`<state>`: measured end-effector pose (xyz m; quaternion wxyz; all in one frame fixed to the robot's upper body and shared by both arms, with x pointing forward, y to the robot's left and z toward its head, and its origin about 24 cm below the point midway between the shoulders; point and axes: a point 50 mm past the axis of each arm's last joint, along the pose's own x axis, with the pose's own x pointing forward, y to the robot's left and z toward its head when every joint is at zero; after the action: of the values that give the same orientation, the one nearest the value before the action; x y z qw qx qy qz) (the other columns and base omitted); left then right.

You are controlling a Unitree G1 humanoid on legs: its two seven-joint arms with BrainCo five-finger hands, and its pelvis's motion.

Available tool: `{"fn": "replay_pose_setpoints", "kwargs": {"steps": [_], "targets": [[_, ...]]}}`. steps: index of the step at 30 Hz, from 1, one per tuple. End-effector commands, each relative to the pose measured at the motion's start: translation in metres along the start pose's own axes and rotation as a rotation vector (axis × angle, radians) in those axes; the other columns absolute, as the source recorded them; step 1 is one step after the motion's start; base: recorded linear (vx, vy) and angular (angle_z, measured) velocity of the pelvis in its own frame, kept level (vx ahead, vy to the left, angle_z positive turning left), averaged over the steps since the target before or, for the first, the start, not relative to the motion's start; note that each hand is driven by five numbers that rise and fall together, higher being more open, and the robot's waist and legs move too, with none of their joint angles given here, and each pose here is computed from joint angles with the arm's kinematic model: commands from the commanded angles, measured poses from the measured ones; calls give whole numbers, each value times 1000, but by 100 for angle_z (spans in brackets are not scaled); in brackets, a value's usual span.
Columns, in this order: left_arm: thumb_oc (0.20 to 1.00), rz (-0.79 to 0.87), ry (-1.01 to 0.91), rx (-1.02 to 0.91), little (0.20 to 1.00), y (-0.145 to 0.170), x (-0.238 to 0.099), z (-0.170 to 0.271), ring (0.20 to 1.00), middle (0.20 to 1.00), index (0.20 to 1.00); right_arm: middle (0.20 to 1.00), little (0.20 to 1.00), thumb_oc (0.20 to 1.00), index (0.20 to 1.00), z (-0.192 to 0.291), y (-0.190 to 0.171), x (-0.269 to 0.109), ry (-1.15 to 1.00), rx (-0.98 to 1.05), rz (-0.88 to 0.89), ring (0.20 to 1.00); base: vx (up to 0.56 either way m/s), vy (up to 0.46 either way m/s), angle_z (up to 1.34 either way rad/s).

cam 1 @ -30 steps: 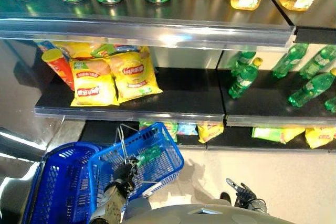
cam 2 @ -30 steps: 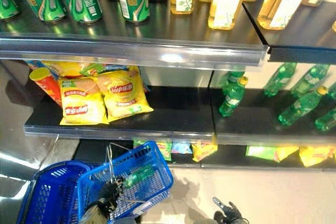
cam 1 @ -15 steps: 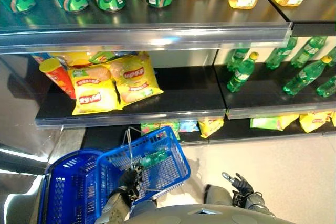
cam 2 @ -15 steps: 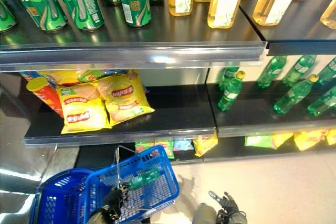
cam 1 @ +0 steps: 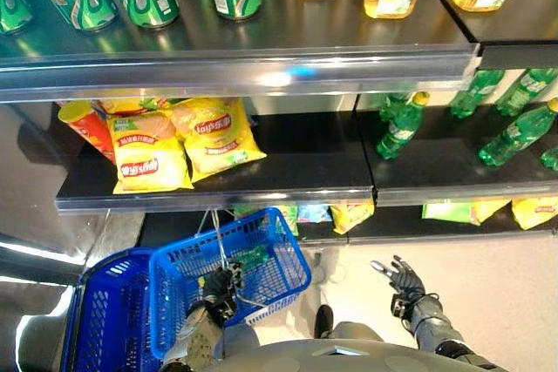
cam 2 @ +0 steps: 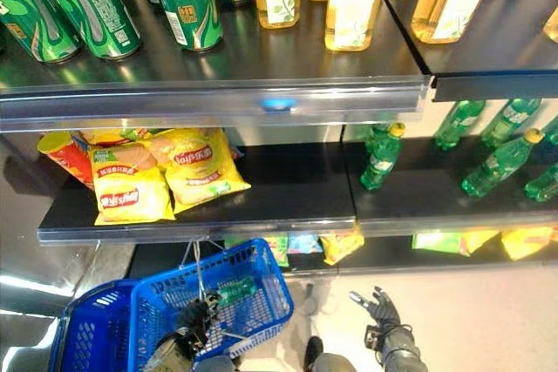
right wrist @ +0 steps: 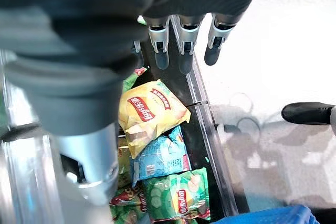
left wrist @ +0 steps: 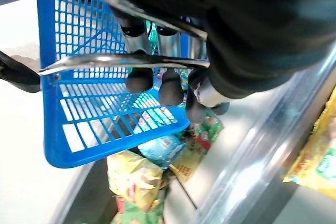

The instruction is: Pick up the snacks into the basket

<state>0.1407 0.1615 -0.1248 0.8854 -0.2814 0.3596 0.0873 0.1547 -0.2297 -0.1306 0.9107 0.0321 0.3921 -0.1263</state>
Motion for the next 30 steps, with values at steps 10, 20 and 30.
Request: {"fn": "replay_pose_setpoints", "kwargs": {"steps": [10, 20, 30], "targets": [[200, -206, -233, -17, 200, -35, -4, 45, 200, 200, 200, 1000, 1000, 1000, 1000, 43, 43, -5, -238, -41, 174, 1000, -47, 29, -7], [200, -304, -294, -22, 200, -73, 8, 69, 200, 200, 200, 1000, 1000, 1000, 1000, 89, 61, -1, -381, -2, 203, 1000, -158, -26, 5], [200, -356, -349, -44, 200, -98, 11, 88, 200, 200, 200, 1000, 1000, 1000, 1000, 134, 76, -8, -546, 53, 239, 1000, -73, -11, -5]]}}
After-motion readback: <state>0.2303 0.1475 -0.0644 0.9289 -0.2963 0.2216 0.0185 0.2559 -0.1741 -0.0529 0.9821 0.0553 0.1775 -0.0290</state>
